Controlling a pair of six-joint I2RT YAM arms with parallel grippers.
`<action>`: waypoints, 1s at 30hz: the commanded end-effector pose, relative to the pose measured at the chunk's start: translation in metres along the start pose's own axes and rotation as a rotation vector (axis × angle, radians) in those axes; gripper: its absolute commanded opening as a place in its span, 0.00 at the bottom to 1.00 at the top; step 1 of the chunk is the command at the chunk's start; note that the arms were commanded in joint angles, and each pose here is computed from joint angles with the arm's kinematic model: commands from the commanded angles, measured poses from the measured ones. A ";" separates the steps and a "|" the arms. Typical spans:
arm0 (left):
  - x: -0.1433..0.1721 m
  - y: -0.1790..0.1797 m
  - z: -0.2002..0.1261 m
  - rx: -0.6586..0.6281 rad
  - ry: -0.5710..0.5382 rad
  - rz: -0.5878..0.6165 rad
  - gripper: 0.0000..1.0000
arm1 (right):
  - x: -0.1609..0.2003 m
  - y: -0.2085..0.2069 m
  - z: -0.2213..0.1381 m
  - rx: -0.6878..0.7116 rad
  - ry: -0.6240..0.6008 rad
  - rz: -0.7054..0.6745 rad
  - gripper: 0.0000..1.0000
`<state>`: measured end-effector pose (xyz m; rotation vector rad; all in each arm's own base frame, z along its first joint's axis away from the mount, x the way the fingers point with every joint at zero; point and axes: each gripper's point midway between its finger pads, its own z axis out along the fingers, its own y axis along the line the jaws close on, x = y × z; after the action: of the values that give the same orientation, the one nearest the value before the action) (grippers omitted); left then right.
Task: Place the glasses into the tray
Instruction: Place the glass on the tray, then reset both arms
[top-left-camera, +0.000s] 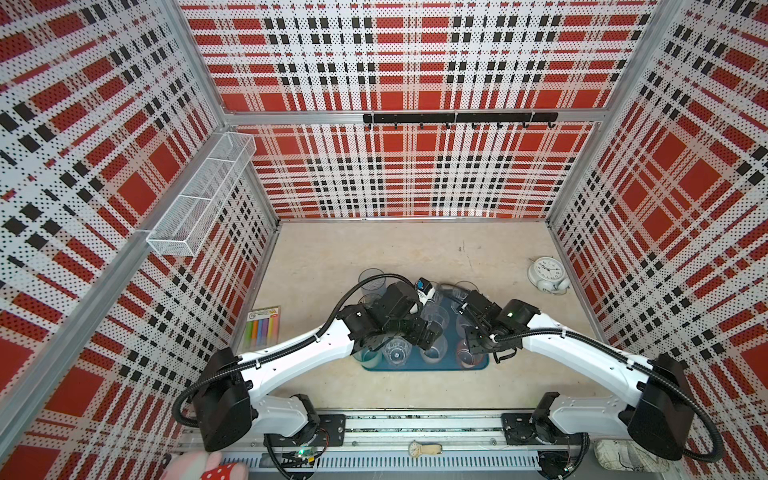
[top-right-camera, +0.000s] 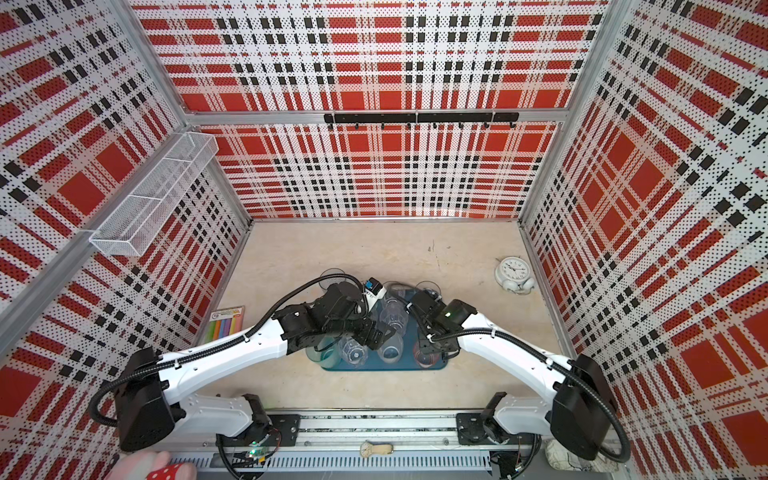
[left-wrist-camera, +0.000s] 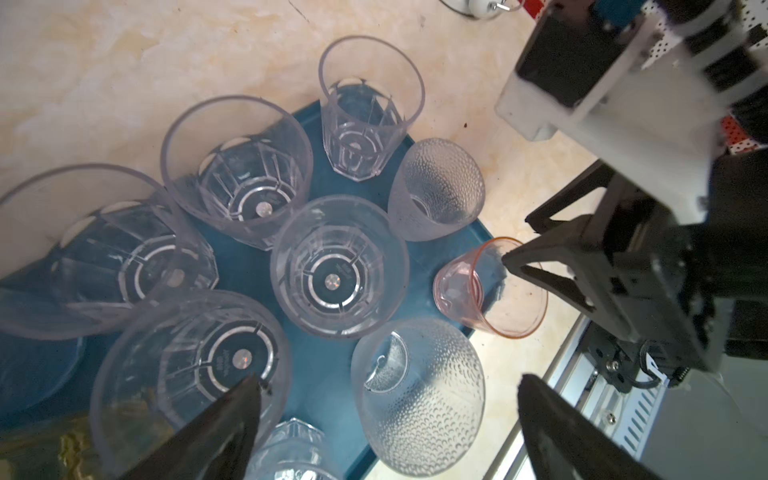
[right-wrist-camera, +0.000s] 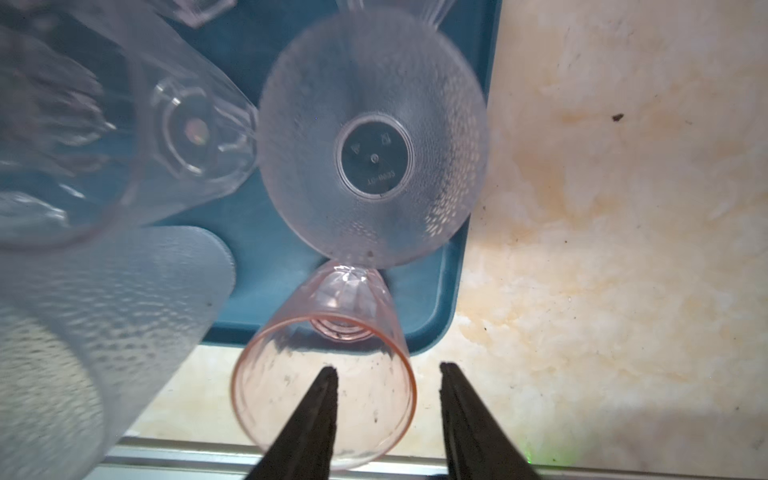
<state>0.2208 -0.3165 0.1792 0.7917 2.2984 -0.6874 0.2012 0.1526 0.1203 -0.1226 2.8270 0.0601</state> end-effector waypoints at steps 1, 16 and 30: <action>-0.030 0.001 -0.027 -0.014 -0.095 0.022 0.98 | -0.020 -0.006 -0.031 -0.058 -0.064 0.014 0.48; -0.108 0.182 -0.152 -0.424 -0.531 -0.309 0.98 | -0.158 -0.146 -0.082 0.031 -0.669 0.457 0.59; -0.022 0.306 -0.232 -1.133 -0.921 -0.440 0.98 | -0.150 -0.224 -0.044 0.510 -1.014 0.326 0.75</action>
<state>0.3676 0.0121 0.2310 -0.4391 1.7949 0.0229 0.3453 -0.0415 0.1713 0.3932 1.9181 -0.2632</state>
